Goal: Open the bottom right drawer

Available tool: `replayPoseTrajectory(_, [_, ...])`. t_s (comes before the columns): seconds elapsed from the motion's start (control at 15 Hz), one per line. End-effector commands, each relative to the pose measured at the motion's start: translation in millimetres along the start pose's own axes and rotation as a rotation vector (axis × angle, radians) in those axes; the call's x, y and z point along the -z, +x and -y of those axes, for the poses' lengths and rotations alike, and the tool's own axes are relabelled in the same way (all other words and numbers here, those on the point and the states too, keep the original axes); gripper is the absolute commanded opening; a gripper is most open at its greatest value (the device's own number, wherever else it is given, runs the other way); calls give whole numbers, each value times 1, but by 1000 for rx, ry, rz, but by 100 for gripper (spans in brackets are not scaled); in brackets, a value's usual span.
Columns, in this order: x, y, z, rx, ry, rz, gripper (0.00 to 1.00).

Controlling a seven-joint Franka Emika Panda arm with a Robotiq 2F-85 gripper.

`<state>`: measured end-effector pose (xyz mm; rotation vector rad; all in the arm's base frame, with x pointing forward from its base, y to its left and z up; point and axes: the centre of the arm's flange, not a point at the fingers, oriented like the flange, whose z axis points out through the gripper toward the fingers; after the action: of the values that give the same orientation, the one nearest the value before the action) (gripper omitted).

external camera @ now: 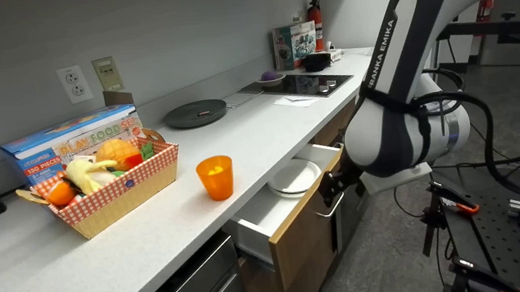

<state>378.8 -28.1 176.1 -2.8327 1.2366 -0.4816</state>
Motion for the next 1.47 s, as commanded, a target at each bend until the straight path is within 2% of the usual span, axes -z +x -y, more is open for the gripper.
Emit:
replayPoseTrajectory(0.0, [77, 8, 7, 118, -51, -17, 100])
replayPoseTrajectory(0.2, [76, 24, 0, 175, -74, -51, 100])
replayPoseTrajectory(0.33, [74, 37, -3, 183, -55, -49, 100])
replayPoseTrajectory(0.4, [9, 13, -25, 165, -64, -50, 100])
replayPoseTrajectory(0.93, [15, 21, -27, 178, -56, -65, 100])
replayPoseTrajectory(1.13, [36, 21, -27, 182, -82, -99, 100])
replayPoseTrajectory(1.4, [68, 24, -23, 204, -71, -155, 100])
